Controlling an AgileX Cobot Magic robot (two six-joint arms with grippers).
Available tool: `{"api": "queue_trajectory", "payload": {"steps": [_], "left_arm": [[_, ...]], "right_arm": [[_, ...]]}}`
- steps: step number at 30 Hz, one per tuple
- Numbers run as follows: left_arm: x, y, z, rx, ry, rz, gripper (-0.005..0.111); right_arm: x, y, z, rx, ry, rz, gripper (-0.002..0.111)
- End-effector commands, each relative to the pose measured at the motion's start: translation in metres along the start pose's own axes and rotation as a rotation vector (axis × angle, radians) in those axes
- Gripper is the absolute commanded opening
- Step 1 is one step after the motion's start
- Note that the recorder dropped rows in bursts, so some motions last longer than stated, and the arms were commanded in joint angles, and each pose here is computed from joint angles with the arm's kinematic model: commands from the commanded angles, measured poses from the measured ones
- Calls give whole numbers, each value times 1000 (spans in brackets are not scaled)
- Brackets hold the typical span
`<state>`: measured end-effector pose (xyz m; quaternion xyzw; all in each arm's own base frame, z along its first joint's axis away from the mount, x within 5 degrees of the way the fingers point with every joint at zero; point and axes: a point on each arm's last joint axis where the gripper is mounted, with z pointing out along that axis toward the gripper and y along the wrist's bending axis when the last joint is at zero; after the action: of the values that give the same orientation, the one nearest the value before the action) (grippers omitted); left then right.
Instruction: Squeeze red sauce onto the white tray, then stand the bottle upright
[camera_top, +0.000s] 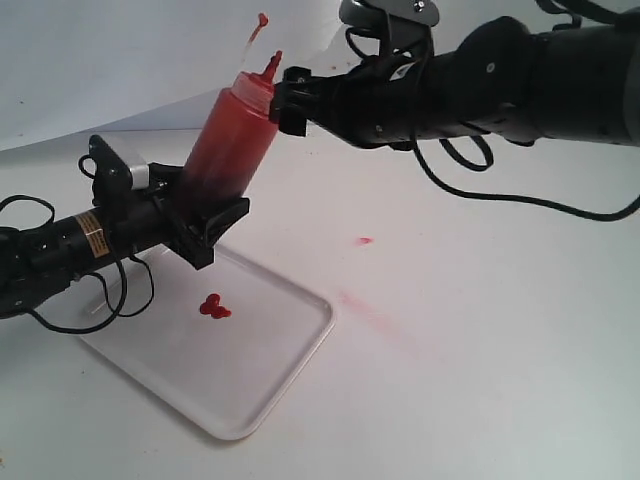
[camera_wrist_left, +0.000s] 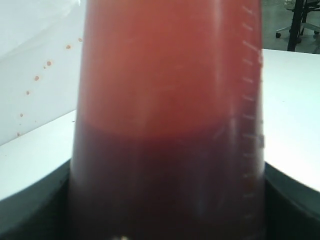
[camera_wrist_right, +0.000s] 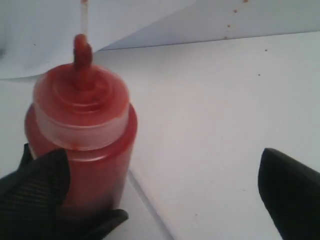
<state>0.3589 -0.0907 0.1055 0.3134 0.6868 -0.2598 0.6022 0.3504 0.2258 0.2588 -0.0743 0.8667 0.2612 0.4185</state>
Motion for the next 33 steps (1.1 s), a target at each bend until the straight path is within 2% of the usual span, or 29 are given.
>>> {"api": "queue_trajectory", "payload": {"steps": [1, 6, 12, 18, 27, 30, 33], "left_arm": [[-13, 2, 1, -16, -90, -19, 0], [-13, 2, 1, -16, -90, -19, 0], [-12, 2, 1, -10, -88, -18, 0], [-12, 1, 1, -3, -86, -13, 0], [-12, 1, 1, -1, -85, -12, 0], [-12, 1, 1, -1, -85, -12, 0], [-12, 1, 1, -1, -85, -12, 0]], "right_arm": [[1, 22, 1, -38, -72, 31, 92], [18, 42, 19, -52, -128, 3, 92], [24, 36, 35, -25, -189, 77, 92], [21, 53, 57, -66, -173, 74, 92], [26, 54, 77, -65, -169, 62, 92], [26, 54, 77, -65, -179, 29, 86], [26, 54, 77, -65, -179, 27, 66]]}}
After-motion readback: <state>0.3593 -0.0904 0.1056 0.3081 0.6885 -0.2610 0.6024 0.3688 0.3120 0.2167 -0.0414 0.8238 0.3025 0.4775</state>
